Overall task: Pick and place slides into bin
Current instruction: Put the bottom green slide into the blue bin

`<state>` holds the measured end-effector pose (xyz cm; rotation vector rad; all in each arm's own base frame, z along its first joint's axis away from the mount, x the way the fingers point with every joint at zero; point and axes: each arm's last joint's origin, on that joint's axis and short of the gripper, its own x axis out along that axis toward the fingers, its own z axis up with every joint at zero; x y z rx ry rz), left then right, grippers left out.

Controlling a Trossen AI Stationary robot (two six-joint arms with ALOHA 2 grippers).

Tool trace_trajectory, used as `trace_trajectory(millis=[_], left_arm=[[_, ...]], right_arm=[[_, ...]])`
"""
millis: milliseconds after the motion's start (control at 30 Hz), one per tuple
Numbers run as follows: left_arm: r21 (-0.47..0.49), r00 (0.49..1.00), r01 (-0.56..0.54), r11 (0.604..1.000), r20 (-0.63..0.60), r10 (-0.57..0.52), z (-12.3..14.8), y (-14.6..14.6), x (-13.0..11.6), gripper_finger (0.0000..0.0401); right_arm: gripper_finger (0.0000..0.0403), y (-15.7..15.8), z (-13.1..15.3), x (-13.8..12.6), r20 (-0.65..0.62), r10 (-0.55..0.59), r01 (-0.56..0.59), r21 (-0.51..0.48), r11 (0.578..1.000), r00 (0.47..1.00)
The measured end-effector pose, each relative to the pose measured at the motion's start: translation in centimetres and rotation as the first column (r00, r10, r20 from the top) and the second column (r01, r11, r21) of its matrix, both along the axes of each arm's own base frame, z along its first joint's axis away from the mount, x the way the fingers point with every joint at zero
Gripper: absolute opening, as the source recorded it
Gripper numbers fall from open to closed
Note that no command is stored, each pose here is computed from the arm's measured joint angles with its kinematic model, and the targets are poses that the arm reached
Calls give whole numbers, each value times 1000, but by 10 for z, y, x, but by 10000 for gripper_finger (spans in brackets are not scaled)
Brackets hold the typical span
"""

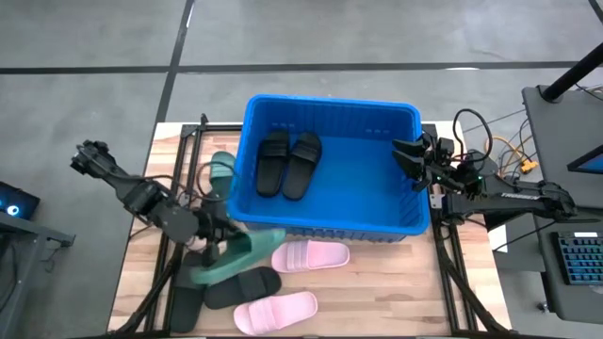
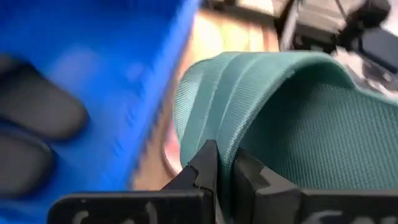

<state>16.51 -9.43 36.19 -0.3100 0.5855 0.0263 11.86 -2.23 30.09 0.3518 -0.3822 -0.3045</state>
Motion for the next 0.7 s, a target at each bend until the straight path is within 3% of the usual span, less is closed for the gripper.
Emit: trace_trajectory(millis=[300,467,700], left_arm=[[261,965,-159,952,246,94,54,21,5,0],[398,935,-292,870,310,172,70,35,22,0],[533,916,-399,746,260,305,71,74,49,0]], right_arm=[[201,0,0,0,1,0,0,0,1000,1000],[201,0,0,0,5,1,-1,5,1000,1000],[201,0,2,-1,33,5,-5,21,1000,999]])
